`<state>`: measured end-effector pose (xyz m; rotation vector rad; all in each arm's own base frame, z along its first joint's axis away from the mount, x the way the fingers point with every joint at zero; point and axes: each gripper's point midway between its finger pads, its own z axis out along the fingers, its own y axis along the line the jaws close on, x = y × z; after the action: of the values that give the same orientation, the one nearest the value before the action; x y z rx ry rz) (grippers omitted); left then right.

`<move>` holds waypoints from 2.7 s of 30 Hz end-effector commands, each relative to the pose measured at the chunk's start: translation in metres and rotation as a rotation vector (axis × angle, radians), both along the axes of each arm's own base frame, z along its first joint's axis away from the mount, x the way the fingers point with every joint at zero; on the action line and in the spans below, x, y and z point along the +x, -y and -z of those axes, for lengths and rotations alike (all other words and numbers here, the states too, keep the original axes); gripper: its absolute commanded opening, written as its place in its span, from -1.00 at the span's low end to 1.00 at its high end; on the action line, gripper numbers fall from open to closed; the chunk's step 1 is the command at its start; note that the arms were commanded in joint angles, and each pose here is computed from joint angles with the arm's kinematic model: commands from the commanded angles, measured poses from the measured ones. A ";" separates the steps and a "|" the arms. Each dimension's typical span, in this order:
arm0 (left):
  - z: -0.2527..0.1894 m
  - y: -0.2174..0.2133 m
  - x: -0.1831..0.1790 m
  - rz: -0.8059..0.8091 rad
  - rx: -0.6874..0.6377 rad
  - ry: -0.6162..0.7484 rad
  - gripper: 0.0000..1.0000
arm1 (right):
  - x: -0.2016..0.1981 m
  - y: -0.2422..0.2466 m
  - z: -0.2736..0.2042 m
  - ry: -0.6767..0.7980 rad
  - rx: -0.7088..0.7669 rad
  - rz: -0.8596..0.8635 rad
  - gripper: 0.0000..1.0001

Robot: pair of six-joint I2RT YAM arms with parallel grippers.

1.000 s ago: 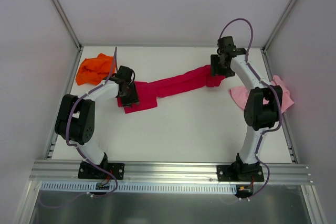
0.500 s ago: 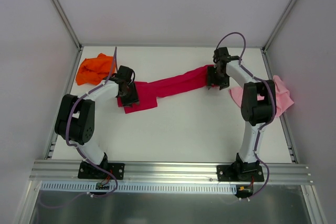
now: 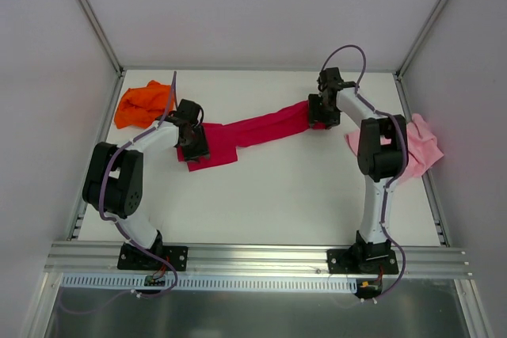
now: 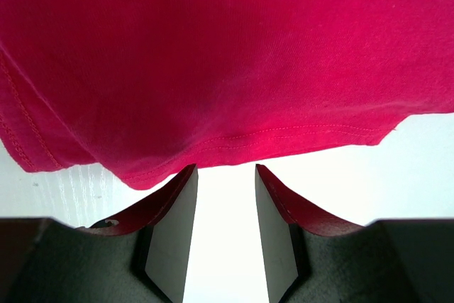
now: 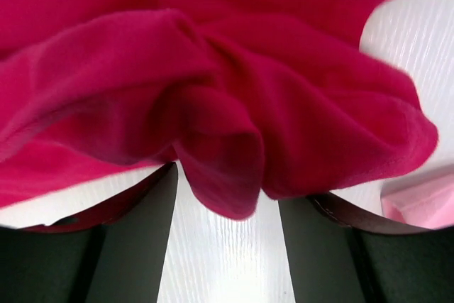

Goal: Fold and stack the t-shirts

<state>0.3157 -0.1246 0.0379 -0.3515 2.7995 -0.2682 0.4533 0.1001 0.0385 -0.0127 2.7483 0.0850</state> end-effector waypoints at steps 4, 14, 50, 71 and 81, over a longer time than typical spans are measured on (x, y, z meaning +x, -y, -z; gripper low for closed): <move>-0.017 -0.001 0.001 0.023 0.006 0.024 -0.23 | 0.042 -0.008 -0.022 0.123 0.033 0.002 0.22; -0.017 -0.001 0.003 0.031 0.014 0.014 -0.23 | 0.051 -0.004 -0.033 0.151 0.009 0.023 -0.98; -0.022 0.005 0.000 0.044 -0.029 0.033 -0.24 | 0.061 0.024 -0.103 0.239 -0.065 0.150 0.55; -0.069 0.083 0.095 0.123 -0.356 0.201 -0.14 | 0.059 -0.086 -0.098 0.163 0.337 -0.124 0.18; -0.024 0.102 0.097 0.105 -0.451 0.098 -0.15 | 0.077 -0.117 -0.055 0.130 0.404 -0.117 -0.05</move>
<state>0.4049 -0.2132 0.0488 -0.2825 2.6917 -0.8181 0.5217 0.1970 0.0814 -0.0640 2.6070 0.5934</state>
